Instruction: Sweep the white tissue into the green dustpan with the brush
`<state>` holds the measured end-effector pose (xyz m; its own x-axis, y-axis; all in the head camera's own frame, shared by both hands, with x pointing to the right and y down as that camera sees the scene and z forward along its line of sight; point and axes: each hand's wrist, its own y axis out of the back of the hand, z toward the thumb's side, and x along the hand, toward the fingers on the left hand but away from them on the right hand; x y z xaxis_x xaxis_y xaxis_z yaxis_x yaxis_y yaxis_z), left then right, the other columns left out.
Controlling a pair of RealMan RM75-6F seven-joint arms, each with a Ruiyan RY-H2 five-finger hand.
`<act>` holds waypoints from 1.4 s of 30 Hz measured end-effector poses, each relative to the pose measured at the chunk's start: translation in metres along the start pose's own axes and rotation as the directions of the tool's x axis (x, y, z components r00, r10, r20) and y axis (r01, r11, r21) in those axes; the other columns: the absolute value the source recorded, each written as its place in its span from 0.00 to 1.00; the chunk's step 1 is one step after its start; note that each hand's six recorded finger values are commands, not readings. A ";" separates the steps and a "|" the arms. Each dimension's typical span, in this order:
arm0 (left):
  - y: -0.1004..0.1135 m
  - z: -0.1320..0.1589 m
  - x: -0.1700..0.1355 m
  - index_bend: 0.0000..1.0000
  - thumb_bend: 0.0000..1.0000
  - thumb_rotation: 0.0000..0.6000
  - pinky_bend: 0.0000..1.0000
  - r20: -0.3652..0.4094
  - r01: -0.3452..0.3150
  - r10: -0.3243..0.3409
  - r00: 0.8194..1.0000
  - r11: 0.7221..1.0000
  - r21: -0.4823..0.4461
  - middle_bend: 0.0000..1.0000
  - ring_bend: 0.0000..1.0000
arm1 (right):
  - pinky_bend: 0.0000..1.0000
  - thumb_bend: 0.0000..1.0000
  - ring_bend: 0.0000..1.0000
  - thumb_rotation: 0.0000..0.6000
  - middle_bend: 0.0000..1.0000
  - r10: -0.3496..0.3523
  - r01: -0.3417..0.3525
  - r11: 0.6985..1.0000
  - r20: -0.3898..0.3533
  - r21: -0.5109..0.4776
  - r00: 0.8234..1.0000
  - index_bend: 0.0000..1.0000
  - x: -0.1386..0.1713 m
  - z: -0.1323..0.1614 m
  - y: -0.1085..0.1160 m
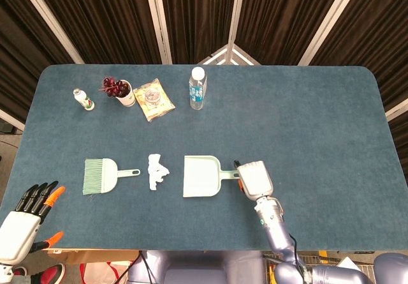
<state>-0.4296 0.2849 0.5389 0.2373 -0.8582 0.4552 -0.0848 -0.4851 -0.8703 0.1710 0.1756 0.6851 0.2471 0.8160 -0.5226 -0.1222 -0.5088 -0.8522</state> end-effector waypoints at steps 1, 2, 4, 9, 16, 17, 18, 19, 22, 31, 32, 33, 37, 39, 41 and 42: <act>0.000 0.000 0.000 0.00 0.00 1.00 0.00 -0.001 0.000 0.000 1.000 1.000 -0.001 0.00 0.00 | 0.86 0.36 0.80 1.00 0.82 0.001 -0.001 1.000 0.002 -0.003 1.000 0.40 0.000 0.000 0.000; 0.000 0.000 0.000 0.00 0.00 1.00 0.00 -0.001 0.001 -0.001 1.000 1.000 -0.001 0.00 0.00 | 0.86 0.36 0.80 1.00 0.82 0.002 -0.002 1.000 0.004 -0.004 1.000 0.40 -0.001 0.001 -0.001; 0.000 0.000 0.001 0.00 0.00 1.00 0.00 -0.001 0.002 -0.002 1.000 1.000 -0.003 0.00 0.00 | 0.86 0.36 0.80 1.00 0.82 0.007 -0.007 1.000 0.006 -0.005 1.000 0.40 0.000 0.002 -0.002; 0.000 0.000 0.001 0.00 0.00 1.00 0.00 0.000 0.002 -0.002 1.000 1.000 -0.003 0.00 0.00 | 0.86 0.36 0.80 1.00 0.82 0.020 -0.020 1.000 0.011 -0.002 1.000 0.40 0.000 0.004 -0.008; -0.001 -0.001 0.001 0.00 0.00 1.00 0.00 -0.004 0.004 -0.004 1.000 1.000 -0.004 0.00 0.00 | 0.86 0.36 0.80 1.00 0.82 0.028 -0.028 1.000 0.018 -0.003 0.999 0.40 0.000 0.006 -0.013; -0.001 -0.001 0.001 0.00 0.00 1.00 0.00 -0.004 0.004 -0.004 1.000 1.000 -0.004 0.00 0.00 | 0.86 0.36 0.80 1.00 0.82 0.029 -0.029 1.000 0.020 -0.002 0.999 0.40 -0.001 0.006 -0.014; -0.001 -0.001 0.001 0.00 0.00 1.00 0.00 -0.004 0.004 -0.004 1.000 1.000 -0.005 0.00 0.00 | 0.86 0.36 0.80 1.00 0.82 0.031 -0.031 1.000 0.022 -0.001 0.999 0.40 -0.002 0.005 -0.015; -0.001 0.000 0.001 0.00 0.00 1.00 0.00 -0.004 0.004 -0.004 1.000 1.000 -0.003 0.00 0.00 | 0.86 0.36 0.80 1.00 0.82 0.033 -0.033 0.999 0.024 0.000 0.999 0.40 -0.002 0.005 -0.017; -0.001 0.000 0.001 0.00 0.00 1.00 0.00 -0.003 0.006 -0.006 1.000 1.000 -0.001 0.00 0.00 | 0.86 0.36 0.80 1.00 0.82 0.038 -0.038 0.999 0.023 0.001 0.999 0.40 -0.004 0.006 -0.019; -0.003 0.000 0.002 0.00 0.00 1.00 0.00 -0.007 0.011 -0.011 1.000 1.000 0.000 0.00 0.00 | 0.86 0.36 0.80 1.00 0.82 0.047 -0.047 0.999 0.012 -0.010 0.999 0.48 -0.005 0.015 -0.022; -0.003 0.000 0.002 0.00 0.00 1.00 0.00 -0.007 0.012 -0.012 1.000 1.000 0.001 0.00 0.00 | 0.86 0.37 0.80 1.00 0.82 0.047 -0.047 0.999 0.010 -0.010 0.999 0.51 -0.005 0.016 -0.022; -0.003 0.000 0.002 0.00 0.00 1.00 0.00 -0.007 0.012 -0.012 1.000 1.000 0.001 0.00 0.00 | 0.86 0.38 0.80 1.00 0.82 0.047 -0.046 0.999 0.009 -0.009 0.999 0.53 -0.005 0.016 -0.022; -0.004 0.000 0.002 0.00 0.00 1.00 0.00 -0.010 0.021 -0.021 1.000 1.000 0.000 0.00 0.00 | 0.86 0.43 0.80 1.00 0.82 0.037 -0.037 0.999 0.008 -0.006 0.999 0.57 -0.006 0.018 -0.019; -0.005 0.001 0.003 0.00 0.00 1.00 0.00 -0.012 0.026 -0.026 1.000 1.000 -0.002 0.00 0.00 | 0.86 0.43 0.80 1.00 0.82 0.034 -0.034 0.999 0.011 -0.005 0.999 0.58 -0.008 0.017 -0.018; -0.005 0.001 0.004 0.00 0.00 1.00 0.00 -0.012 0.027 -0.027 1.000 1.000 0.001 0.00 0.00 | 0.86 0.44 0.80 1.00 0.82 0.032 -0.032 0.999 0.014 -0.003 0.999 0.59 -0.008 0.015 -0.017; -0.005 0.001 0.004 0.00 0.00 1.00 0.00 -0.013 0.028 -0.028 1.000 1.000 0.001 0.00 0.00 | 0.86 0.44 0.80 1.00 0.82 0.031 -0.031 1.000 0.015 -0.002 0.999 0.59 -0.009 0.015 -0.017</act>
<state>-0.4272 0.2841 0.5450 0.2273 -0.8462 0.4819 -0.0766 -0.5089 -0.8574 0.1570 0.1811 0.7037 0.2286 0.8037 -0.5494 -0.1278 -0.5347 -0.8353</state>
